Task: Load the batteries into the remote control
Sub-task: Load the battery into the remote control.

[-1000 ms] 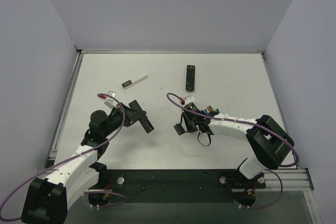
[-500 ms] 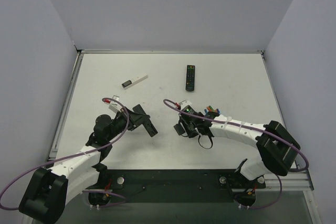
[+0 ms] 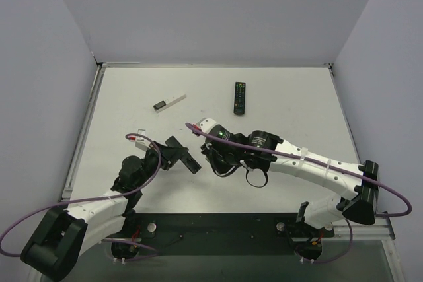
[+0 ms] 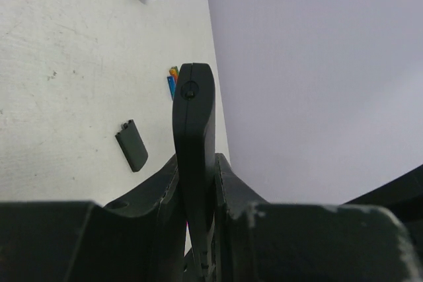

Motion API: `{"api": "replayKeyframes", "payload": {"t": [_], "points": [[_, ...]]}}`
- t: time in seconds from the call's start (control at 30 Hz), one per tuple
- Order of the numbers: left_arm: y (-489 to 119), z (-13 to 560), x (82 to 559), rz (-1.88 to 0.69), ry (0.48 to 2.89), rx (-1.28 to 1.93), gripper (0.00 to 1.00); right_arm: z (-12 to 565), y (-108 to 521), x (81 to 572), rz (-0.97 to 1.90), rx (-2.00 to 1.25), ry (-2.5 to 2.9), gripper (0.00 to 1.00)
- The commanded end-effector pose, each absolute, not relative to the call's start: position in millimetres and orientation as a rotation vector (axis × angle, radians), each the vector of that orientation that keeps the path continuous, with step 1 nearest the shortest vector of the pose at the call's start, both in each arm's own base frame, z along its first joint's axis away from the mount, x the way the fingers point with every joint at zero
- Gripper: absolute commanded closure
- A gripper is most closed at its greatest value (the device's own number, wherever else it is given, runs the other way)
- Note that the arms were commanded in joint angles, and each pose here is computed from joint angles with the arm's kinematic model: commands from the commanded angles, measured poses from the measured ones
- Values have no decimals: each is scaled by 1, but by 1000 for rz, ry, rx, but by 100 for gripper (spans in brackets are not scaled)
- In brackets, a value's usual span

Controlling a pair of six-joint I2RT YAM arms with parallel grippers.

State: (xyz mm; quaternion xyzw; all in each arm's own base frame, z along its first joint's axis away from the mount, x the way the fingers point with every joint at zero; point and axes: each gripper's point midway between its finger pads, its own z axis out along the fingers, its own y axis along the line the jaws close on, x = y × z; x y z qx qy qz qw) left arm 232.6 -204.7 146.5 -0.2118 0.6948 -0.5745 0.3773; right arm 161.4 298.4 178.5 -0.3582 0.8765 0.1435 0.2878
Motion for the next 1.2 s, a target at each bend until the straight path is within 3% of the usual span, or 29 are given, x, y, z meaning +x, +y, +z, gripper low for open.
{"api": "replayKeyframes", "payload": {"t": [0.0, 1.17], "points": [[-204, 183, 235, -1556, 1611, -546, 100, 184, 298, 139, 352, -1067, 2414, 100], [-205, 182, 222, -1587, 1597, -634, 100, 184, 338, 155, 303, -1047, 2497, 100]]}}
